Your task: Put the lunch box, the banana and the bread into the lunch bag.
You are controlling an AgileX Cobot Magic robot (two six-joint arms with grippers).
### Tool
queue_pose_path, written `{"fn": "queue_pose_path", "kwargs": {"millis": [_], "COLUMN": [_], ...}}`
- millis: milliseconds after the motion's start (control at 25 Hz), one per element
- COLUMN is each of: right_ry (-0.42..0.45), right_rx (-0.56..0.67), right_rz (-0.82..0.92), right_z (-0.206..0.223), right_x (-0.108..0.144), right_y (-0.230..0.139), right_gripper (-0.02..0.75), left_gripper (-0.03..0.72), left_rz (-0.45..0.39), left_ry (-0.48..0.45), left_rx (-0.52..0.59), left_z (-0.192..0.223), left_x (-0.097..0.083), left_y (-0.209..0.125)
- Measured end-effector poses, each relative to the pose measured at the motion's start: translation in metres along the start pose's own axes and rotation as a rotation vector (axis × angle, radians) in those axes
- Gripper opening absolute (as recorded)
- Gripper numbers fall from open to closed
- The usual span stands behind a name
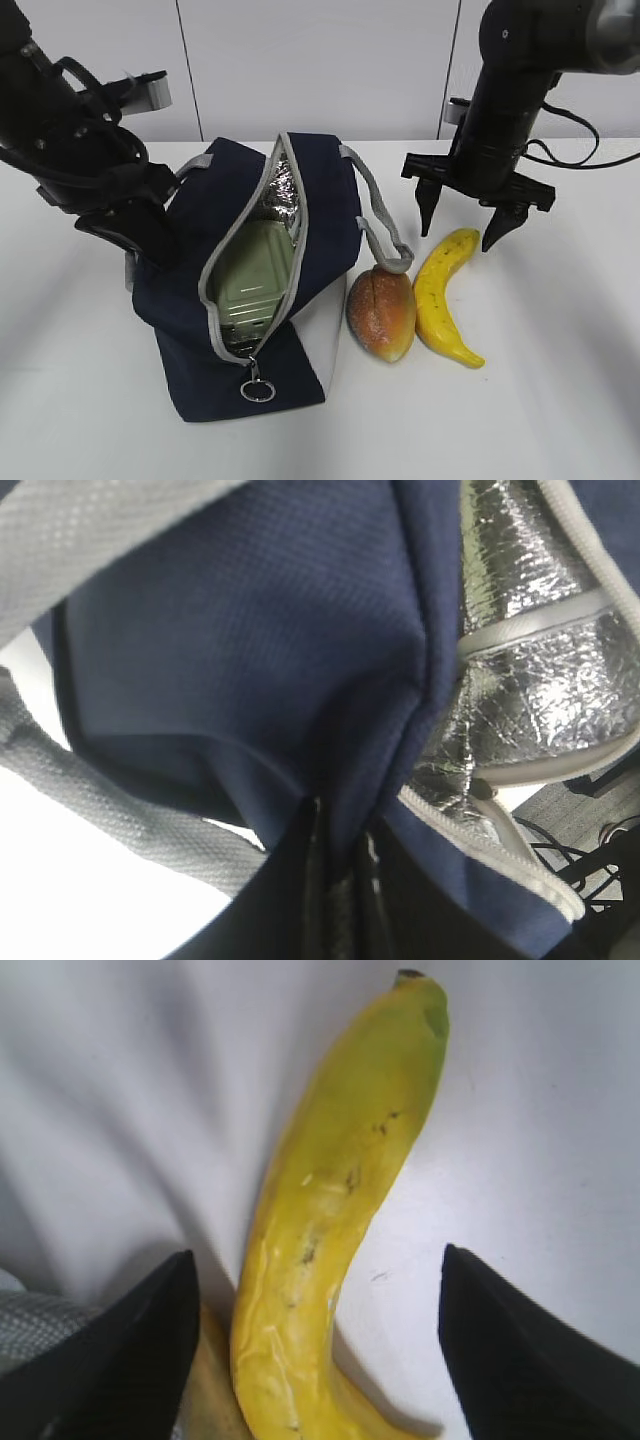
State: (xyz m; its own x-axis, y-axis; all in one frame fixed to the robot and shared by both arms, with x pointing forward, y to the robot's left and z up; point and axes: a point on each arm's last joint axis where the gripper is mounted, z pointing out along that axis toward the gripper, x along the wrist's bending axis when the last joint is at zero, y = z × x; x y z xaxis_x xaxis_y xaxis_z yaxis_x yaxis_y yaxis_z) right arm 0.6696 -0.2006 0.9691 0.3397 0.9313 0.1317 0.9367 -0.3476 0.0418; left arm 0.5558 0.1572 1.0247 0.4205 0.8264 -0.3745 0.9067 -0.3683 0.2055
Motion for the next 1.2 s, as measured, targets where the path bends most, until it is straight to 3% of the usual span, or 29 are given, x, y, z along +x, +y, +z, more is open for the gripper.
{"fn": "queue_pose_path", "kwargs": {"millis": [800, 880, 1040, 1200], "right_ry": [-0.037, -0.039, -0.037, -0.044], "right_rx": [0.068, 0.075, 0.082, 0.099], "right_rz": [0.048, 0.05, 0.041, -0.008], "right_z": [0.049, 0.053, 0.053, 0.053], "right_x": [-0.002, -0.002, -0.002, -0.002], "right_y": [0.004, 0.004, 0.004, 0.003], "right_gripper": [0.517, 0.475, 0.314, 0.292], "left_gripper": [0.016, 0.016, 0.017, 0.017], "left_rz": [0.005, 0.005, 0.007, 0.009], "left_ry": [0.01, 0.01, 0.013, 0.016], "left_rx": [0.003, 0.003, 0.004, 0.005], "left_z": [0.0, 0.0, 0.0, 0.0], "left_x": [0.001, 0.001, 0.001, 0.001], "left_y": [0.0, 0.0, 0.0, 0.0]}}
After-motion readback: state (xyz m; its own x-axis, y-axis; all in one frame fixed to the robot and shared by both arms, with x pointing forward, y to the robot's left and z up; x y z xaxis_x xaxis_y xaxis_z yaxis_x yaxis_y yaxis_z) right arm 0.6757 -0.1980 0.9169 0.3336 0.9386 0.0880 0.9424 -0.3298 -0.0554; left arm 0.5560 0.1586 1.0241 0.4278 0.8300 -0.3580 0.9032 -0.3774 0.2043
